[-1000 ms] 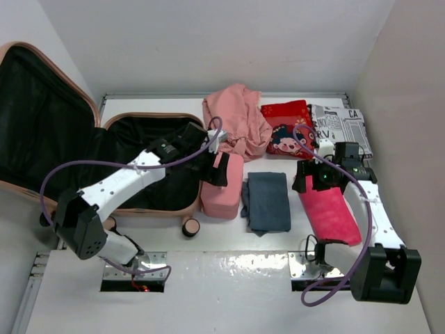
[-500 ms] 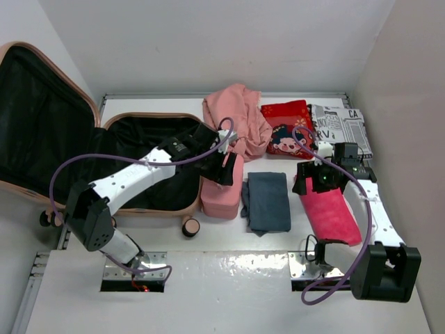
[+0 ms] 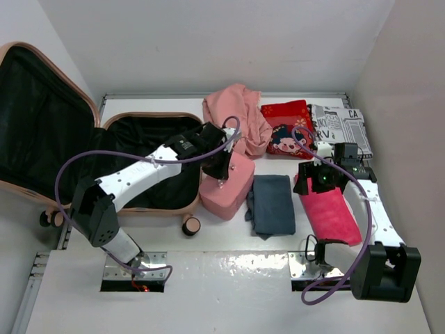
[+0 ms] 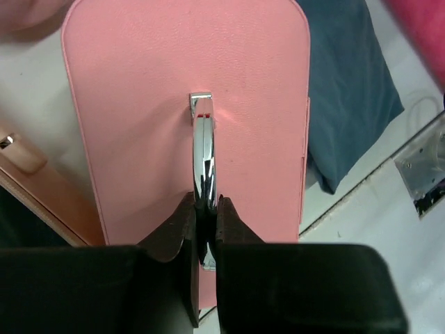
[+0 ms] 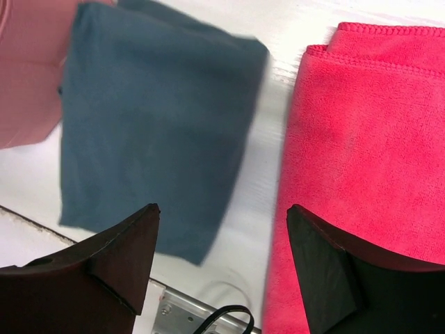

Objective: Pack the luggage

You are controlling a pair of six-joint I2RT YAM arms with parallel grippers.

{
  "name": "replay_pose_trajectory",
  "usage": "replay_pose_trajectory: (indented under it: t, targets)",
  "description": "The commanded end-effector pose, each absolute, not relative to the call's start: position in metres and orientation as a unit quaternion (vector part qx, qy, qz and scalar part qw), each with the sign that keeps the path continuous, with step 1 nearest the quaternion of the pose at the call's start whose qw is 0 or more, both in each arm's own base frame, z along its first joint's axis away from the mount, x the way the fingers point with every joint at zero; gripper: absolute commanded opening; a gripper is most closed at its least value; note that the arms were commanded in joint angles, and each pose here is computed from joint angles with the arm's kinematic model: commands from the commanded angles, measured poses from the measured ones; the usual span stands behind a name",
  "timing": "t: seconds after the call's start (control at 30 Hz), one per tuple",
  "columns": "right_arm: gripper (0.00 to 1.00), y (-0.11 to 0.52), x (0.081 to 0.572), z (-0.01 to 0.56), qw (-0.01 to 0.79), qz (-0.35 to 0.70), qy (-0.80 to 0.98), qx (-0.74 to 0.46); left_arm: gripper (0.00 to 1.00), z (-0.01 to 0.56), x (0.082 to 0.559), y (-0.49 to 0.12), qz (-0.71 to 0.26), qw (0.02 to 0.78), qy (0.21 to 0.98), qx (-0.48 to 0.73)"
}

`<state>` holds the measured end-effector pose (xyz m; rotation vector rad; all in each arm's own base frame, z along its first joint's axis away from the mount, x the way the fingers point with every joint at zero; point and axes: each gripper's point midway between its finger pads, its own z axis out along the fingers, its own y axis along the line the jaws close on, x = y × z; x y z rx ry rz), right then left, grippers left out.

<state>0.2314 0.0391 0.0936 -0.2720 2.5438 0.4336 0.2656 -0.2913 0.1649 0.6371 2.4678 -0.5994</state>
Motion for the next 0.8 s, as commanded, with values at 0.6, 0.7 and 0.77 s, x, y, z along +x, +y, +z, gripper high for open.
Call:
replay_pose_trajectory:
  t: [0.6,0.7,0.77]
  targets:
    - [0.71,0.051,0.24,0.11,0.296,0.182,0.927,-0.138,0.0,0.397,0.295,-0.231,-0.141,0.543,0.729,0.392]
    - [0.71,0.055,0.242,0.111,0.293,0.186,0.926,-0.146,0.0,0.404,0.295,-0.183,-0.089,0.571,0.719,0.386]
    - [0.71,0.058,0.243,0.11,0.291,0.188,0.926,-0.152,0.0,0.409,0.29,-0.155,-0.041,0.594,0.701,0.393]
